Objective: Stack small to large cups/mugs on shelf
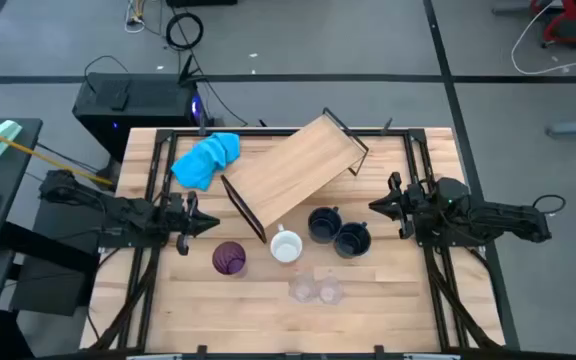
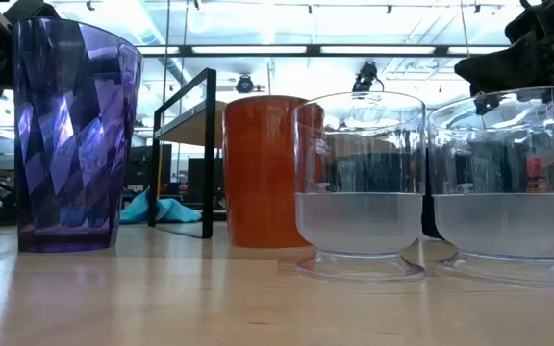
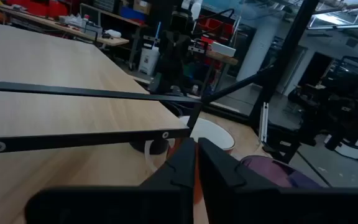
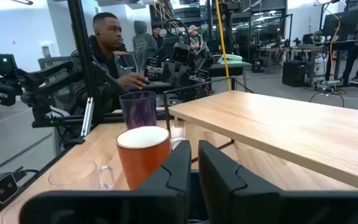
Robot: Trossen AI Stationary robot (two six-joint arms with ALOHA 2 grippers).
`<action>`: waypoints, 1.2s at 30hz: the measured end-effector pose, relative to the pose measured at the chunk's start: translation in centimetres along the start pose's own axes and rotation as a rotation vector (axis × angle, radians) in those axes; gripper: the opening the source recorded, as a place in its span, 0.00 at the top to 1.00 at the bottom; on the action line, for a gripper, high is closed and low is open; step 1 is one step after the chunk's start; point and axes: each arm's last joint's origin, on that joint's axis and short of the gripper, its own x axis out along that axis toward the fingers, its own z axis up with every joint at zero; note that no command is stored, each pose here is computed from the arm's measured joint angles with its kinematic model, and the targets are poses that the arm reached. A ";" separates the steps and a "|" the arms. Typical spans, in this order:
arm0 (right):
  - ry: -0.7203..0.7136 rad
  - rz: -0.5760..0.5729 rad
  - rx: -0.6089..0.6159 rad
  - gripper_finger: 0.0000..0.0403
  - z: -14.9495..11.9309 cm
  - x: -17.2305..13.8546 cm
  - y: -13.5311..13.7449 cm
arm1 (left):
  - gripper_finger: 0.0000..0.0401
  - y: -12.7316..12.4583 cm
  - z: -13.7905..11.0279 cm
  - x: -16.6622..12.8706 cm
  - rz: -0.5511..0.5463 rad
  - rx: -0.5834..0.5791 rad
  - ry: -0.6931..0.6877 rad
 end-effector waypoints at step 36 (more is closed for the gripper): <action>0.000 0.000 0.000 0.90 0.0 0.0 0.0 | 0.93 0.0 0.0 0.0 0.000 0.001 0.000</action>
